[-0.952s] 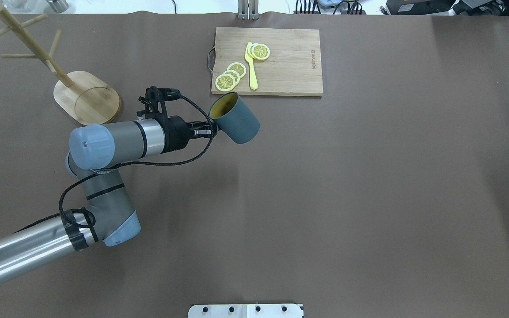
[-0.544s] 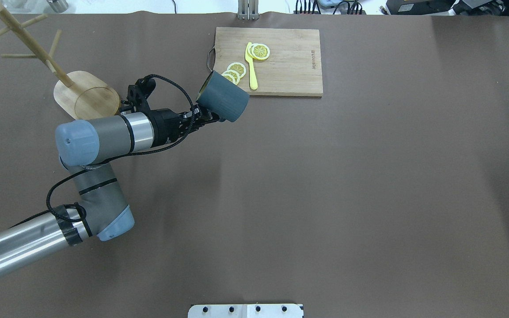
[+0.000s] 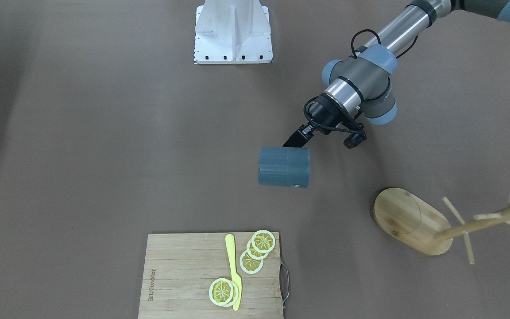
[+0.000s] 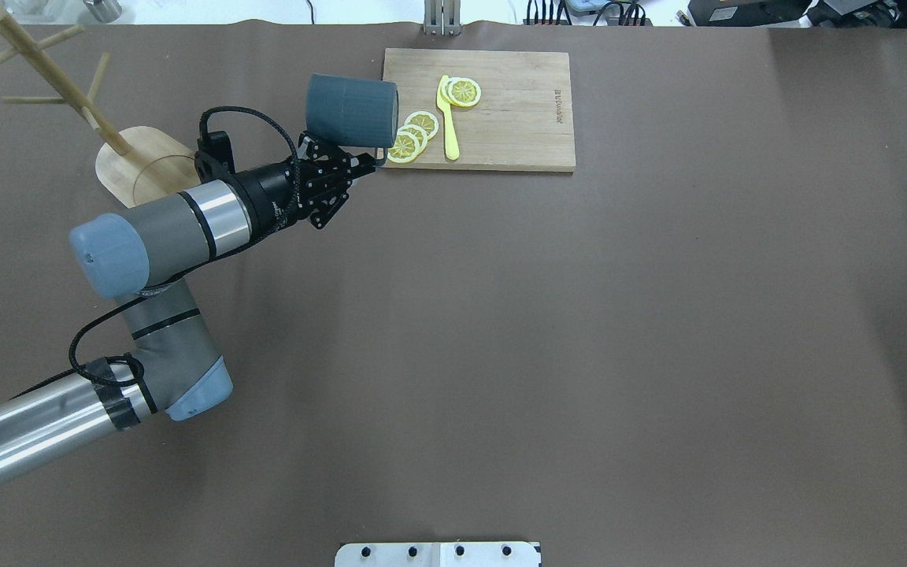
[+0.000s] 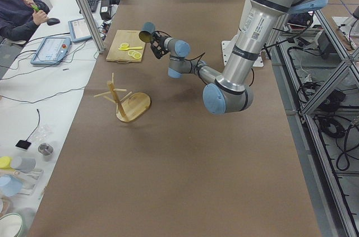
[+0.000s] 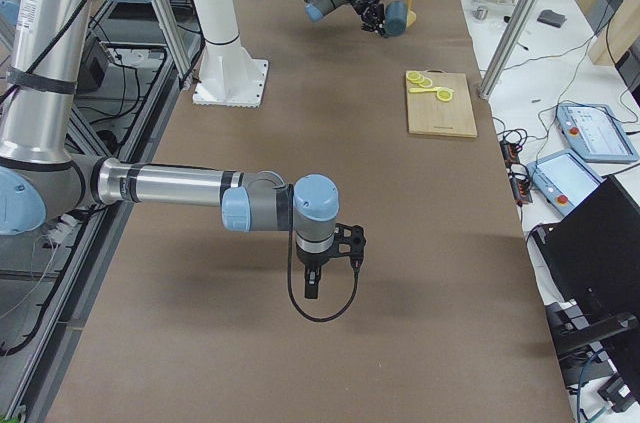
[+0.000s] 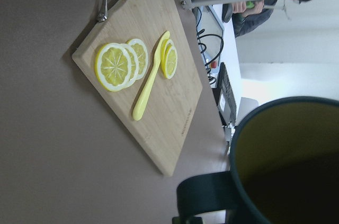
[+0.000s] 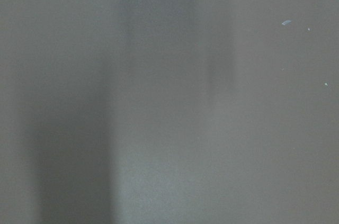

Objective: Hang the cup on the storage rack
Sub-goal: 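Lift the mug by its handle with the left gripper toward the wooden stand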

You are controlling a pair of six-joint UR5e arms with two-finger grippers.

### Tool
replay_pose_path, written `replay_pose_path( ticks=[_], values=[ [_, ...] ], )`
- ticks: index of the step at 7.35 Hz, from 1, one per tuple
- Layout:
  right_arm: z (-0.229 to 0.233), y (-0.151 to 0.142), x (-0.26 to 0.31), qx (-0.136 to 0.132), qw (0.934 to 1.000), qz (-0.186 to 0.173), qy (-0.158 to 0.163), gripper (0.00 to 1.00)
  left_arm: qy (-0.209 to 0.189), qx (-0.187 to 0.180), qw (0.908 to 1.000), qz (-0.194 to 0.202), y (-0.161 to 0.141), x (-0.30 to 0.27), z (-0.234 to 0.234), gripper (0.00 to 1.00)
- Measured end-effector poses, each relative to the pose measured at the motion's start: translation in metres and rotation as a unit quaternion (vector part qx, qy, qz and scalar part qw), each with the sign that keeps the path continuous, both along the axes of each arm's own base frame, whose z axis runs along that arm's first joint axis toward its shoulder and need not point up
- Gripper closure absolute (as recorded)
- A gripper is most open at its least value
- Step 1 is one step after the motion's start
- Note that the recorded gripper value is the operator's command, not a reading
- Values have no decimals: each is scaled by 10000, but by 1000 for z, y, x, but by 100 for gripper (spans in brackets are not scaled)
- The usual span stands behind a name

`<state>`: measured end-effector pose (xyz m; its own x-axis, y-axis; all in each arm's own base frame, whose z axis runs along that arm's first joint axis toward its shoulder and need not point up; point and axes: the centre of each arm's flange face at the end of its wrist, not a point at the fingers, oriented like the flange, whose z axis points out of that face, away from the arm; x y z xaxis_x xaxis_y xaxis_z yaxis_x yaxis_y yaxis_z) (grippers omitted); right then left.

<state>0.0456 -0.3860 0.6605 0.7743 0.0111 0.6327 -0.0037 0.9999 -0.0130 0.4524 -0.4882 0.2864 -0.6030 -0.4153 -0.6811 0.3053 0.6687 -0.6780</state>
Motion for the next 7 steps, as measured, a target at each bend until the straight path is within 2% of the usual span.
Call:
replay_pose_path(
  ticks=[1,3,5,7],
  values=[
    [0,0,0,3,10000,5,6,0,459,-457,9979,-74,-4,-6,1,100],
    [-2,0,1,22,10000,10,12,0,1357,-1083,9847,-134,-8,-38,31,100],
    [-3,0,1,36,10000,14,14,0,1986,-1302,9714,-48,3,-73,76,100],
    [-3,0,2,44,10000,19,40,0,2429,-1665,9556,-89,-5,-99,94,100]
  ],
)
